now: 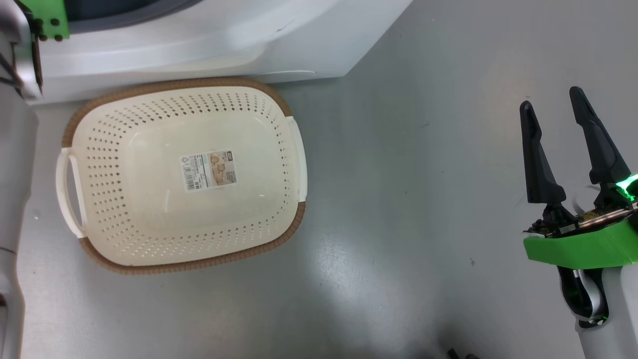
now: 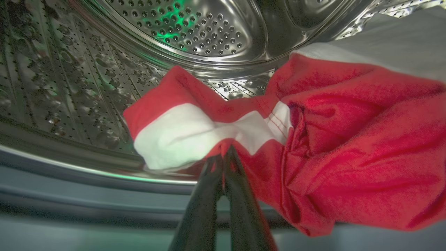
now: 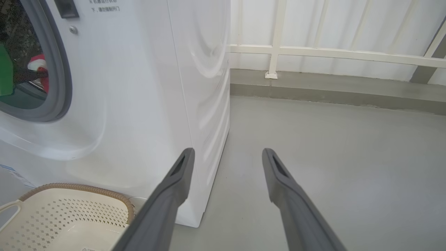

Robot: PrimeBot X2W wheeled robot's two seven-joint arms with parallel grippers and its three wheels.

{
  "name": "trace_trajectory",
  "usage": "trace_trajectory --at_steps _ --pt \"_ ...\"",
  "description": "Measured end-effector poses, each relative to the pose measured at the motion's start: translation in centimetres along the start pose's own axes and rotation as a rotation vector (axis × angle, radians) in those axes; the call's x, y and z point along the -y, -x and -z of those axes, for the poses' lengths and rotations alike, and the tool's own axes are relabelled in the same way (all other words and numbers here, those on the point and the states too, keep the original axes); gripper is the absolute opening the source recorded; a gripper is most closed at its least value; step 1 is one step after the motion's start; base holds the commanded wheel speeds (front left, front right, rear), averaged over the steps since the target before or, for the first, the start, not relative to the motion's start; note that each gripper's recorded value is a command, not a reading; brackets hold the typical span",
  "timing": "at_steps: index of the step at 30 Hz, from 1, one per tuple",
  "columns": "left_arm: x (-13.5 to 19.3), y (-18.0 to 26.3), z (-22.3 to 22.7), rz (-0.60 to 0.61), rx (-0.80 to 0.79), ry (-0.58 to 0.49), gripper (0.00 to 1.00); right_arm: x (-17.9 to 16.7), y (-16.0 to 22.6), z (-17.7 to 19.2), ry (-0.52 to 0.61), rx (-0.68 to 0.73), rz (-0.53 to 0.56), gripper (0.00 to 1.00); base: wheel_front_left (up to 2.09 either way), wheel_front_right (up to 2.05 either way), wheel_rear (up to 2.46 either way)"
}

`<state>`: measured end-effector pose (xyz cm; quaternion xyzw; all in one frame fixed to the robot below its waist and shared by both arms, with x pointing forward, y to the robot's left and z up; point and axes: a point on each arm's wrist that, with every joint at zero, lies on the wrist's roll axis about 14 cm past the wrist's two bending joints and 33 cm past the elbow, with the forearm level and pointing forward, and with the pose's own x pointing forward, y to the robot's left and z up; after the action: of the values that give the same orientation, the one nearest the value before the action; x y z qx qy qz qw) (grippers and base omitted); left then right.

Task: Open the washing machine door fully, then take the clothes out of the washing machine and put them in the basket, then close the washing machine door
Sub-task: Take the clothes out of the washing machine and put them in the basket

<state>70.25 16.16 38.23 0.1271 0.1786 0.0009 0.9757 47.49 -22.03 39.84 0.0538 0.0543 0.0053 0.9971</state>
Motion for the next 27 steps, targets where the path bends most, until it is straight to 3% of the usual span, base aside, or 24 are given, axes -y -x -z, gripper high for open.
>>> trace_trajectory --at_steps 17,27 --pt "-2.6 3.8 -3.5 -0.043 0.285 0.129 0.0 -1.3 -0.9 -1.4 -0.018 0.048 -0.035 1.0 0.0 0.0 0.0" --pt "-2.9 9.5 -7.1 -0.032 0.471 0.201 0.0 -2.2 -0.4 -3.3 -0.015 0.089 -0.06 1.0 0.0 0.0 0.0"
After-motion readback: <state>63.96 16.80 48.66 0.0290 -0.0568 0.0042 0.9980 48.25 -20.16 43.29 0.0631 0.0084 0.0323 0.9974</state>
